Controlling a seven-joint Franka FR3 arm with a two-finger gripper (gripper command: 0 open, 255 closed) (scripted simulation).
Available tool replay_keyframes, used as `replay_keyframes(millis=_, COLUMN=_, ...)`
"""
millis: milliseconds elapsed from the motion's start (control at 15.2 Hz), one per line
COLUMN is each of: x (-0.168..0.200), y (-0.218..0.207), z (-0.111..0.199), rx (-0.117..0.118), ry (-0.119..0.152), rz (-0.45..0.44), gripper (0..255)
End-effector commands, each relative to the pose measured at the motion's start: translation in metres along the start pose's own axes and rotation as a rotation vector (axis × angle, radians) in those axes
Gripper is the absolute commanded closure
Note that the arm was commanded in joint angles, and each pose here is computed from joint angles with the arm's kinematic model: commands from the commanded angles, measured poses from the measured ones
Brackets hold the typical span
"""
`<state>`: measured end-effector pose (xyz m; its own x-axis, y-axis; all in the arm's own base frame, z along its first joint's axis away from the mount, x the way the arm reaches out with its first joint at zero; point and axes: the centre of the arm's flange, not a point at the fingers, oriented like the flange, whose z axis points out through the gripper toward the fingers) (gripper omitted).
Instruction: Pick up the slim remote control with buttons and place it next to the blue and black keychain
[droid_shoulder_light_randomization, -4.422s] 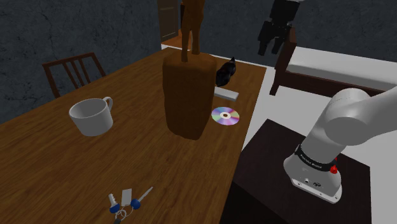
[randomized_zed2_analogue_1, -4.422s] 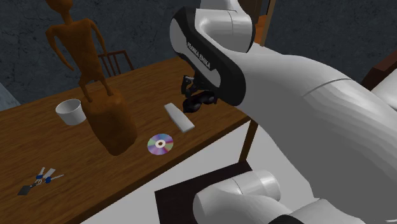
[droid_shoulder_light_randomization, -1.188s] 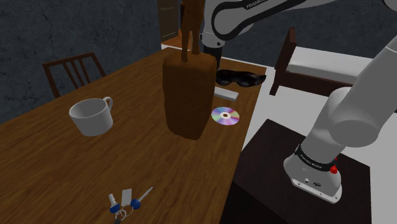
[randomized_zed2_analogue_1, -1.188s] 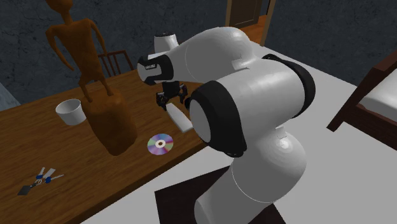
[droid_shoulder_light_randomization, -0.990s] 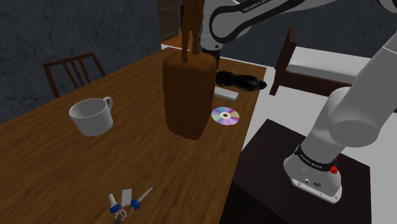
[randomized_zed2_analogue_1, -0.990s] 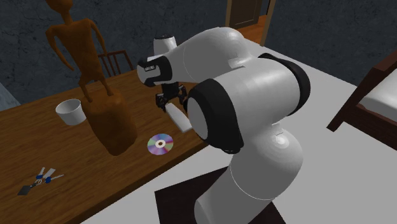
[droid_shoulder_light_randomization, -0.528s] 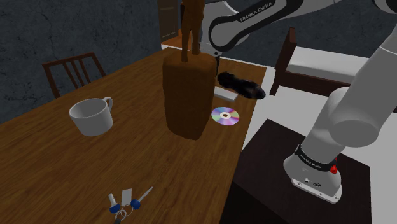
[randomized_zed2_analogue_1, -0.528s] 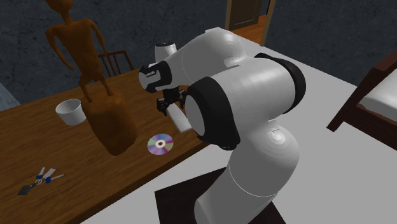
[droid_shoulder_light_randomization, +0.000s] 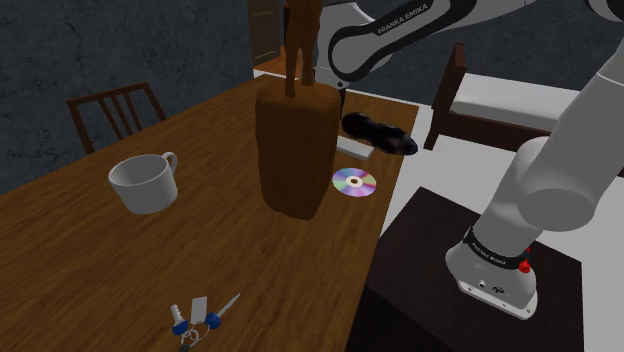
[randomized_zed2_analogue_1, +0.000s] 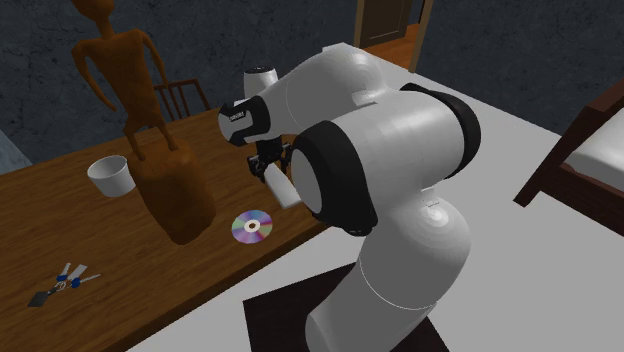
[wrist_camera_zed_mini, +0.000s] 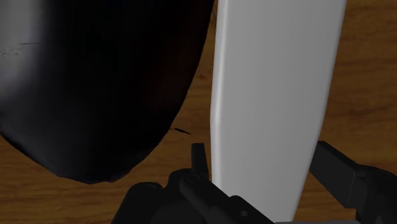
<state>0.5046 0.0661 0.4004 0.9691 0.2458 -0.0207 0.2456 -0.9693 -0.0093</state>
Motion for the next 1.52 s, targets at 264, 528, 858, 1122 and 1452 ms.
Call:
replay_keyframes(millis=264, x=0.000, y=0.000, z=0.000, rx=0.000, ry=0.000, rz=0.000, gripper=255)
replay_keyframes(millis=528, x=0.000, y=0.000, z=-0.016, rx=0.000, ry=0.000, rz=0.000, gripper=255)
replay_keyframes(millis=858, x=-0.001, y=0.000, z=-0.042, rx=0.000, ry=0.000, rz=0.000, gripper=255)
replay_keyframes(millis=1122, x=-0.001, y=-0.001, z=-0.063, rx=0.000, ry=0.000, rz=0.000, gripper=255)
replay_keyframes(millis=1452, x=-0.002, y=-0.001, z=-0.085, rx=0.000, ry=0.000, rz=0.000, gripper=255)
